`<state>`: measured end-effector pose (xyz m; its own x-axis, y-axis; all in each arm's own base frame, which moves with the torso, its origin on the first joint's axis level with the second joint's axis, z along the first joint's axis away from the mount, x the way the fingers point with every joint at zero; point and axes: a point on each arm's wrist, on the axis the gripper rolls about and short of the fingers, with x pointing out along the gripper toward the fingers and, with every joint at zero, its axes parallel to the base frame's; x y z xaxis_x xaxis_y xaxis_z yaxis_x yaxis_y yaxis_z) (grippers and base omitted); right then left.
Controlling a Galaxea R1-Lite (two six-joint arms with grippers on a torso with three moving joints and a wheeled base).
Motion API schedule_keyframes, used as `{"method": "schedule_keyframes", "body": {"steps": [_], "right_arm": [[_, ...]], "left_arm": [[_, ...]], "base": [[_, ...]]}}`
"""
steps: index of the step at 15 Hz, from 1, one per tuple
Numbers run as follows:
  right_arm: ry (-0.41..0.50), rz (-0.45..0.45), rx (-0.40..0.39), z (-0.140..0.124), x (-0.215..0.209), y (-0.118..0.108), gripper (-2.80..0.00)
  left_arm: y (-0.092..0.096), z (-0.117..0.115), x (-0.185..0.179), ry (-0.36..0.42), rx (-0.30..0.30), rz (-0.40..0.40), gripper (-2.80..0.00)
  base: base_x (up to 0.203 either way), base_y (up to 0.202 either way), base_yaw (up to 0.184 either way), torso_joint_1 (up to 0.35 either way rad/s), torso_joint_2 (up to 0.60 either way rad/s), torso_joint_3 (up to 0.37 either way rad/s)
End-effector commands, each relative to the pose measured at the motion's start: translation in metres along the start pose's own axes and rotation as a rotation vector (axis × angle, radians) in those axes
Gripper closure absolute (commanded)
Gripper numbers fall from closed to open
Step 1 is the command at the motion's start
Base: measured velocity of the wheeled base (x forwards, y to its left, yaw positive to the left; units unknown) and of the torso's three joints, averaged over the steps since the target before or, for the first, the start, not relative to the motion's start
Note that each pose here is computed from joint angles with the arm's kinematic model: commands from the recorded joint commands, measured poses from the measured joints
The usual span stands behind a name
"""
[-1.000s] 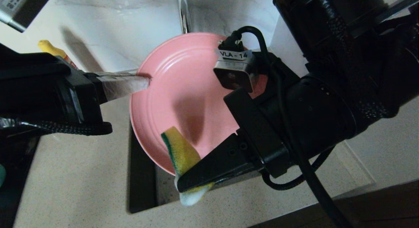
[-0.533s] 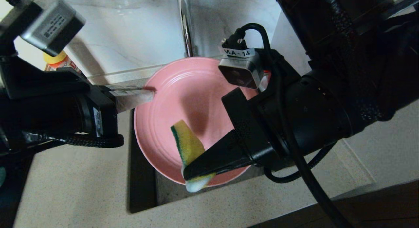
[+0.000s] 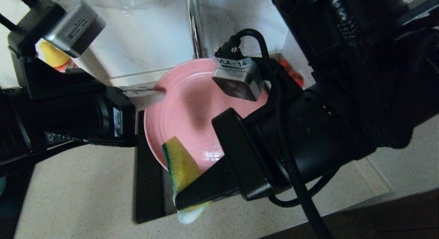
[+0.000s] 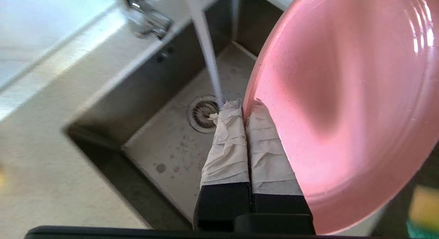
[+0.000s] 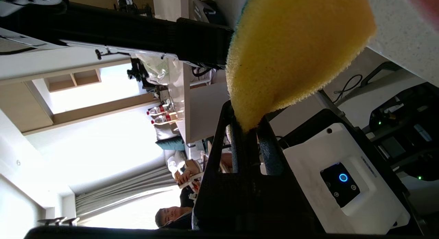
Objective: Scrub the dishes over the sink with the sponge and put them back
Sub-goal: Wipe the plate
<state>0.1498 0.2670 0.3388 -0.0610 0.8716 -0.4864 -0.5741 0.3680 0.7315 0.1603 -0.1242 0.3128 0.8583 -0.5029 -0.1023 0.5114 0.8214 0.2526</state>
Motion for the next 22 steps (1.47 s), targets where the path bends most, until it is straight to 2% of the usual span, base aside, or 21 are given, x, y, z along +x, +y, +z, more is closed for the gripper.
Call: {"method": "schedule_keyframes", "body": {"steps": [1,3,5,12,17,22], "right_arm": [[0.018,-0.029,0.022,0.001,0.011,-0.007,0.00],[0.009,-0.062,0.028,0.003,0.016,-0.010,0.00],[0.000,-0.058,0.023,0.005,0.018,-0.010,0.00],[-0.017,-0.048,0.013,0.011,0.029,-0.015,0.00],[-0.017,-0.072,0.024,0.015,0.039,-0.023,0.00],[-0.048,-0.083,0.035,0.020,0.030,-0.027,0.00]], "left_arm": [[0.002,0.003,-0.001,-0.013,-0.003,0.031,0.00],[0.004,0.006,-0.002,-0.008,0.006,0.092,0.00],[0.005,0.007,-0.003,0.000,0.069,0.131,0.00],[-0.017,-0.001,-0.008,0.014,0.100,0.054,0.00],[-0.015,0.003,-0.016,-0.009,0.093,0.054,0.00],[-0.012,0.003,-0.029,-0.034,0.084,0.048,0.00]], "base": [[0.000,0.000,0.000,0.000,0.00,0.000],[0.000,0.000,0.000,0.000,0.00,0.000],[0.000,0.000,0.000,0.000,0.00,0.000],[0.000,0.000,0.000,0.000,0.00,0.000],[0.000,0.000,0.000,0.000,0.00,0.000],[0.000,0.000,0.000,0.000,0.00,0.000]]}}
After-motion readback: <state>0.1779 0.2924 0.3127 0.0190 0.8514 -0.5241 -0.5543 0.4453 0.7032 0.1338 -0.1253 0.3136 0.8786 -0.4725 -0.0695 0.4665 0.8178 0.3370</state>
